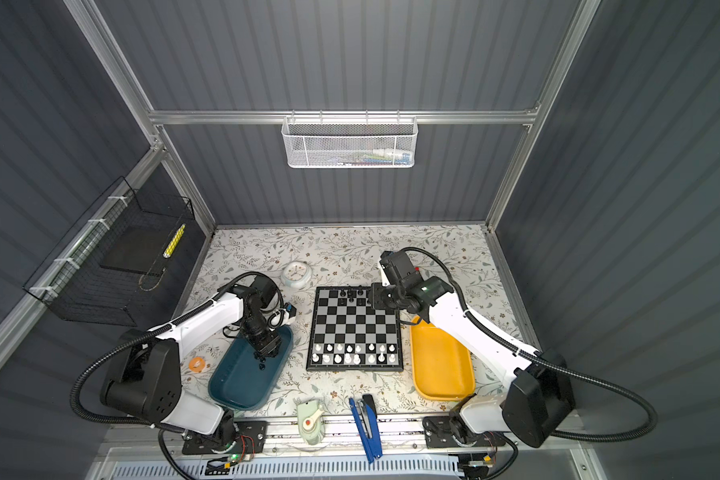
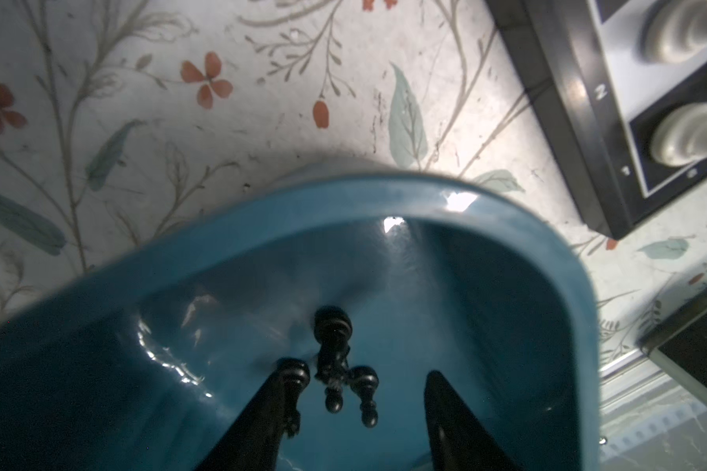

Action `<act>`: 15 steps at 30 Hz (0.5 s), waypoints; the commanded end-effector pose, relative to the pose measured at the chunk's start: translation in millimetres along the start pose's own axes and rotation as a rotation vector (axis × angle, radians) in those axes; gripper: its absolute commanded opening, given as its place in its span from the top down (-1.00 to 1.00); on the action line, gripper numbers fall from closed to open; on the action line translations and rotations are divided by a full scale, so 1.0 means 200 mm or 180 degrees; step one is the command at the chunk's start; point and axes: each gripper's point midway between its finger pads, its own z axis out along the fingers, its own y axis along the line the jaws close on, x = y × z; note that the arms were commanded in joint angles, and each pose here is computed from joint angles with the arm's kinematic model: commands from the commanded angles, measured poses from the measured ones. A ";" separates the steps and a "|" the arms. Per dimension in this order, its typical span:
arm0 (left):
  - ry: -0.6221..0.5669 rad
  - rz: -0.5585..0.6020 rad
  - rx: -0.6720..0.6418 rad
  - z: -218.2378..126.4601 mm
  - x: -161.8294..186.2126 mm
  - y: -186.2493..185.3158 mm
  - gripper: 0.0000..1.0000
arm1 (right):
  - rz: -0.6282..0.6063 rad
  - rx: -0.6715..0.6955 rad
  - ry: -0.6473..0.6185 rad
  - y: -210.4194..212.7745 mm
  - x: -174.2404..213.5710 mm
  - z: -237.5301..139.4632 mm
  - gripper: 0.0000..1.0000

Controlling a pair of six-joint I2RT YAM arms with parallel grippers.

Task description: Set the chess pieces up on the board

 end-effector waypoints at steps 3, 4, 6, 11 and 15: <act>0.0094 -0.0065 -0.0011 0.04 0.02 0.01 -0.09 | -0.0020 0.0030 0.0054 -0.03 0.03 0.03 0.39; 0.0108 -0.0064 -0.0001 0.05 0.02 0.01 -0.08 | -0.0017 0.0030 0.0051 -0.03 0.03 0.03 0.39; 0.0127 -0.0071 -0.0011 0.06 0.03 0.01 -0.06 | -0.0019 0.0031 0.0064 -0.03 0.03 0.04 0.39; 0.0170 -0.0094 0.0019 0.08 0.03 0.00 0.01 | -0.0020 0.0041 0.0060 -0.04 0.04 0.04 0.39; 0.0169 -0.0103 0.0013 0.08 0.03 0.00 0.06 | -0.0024 0.0041 0.0071 -0.04 0.04 0.04 0.39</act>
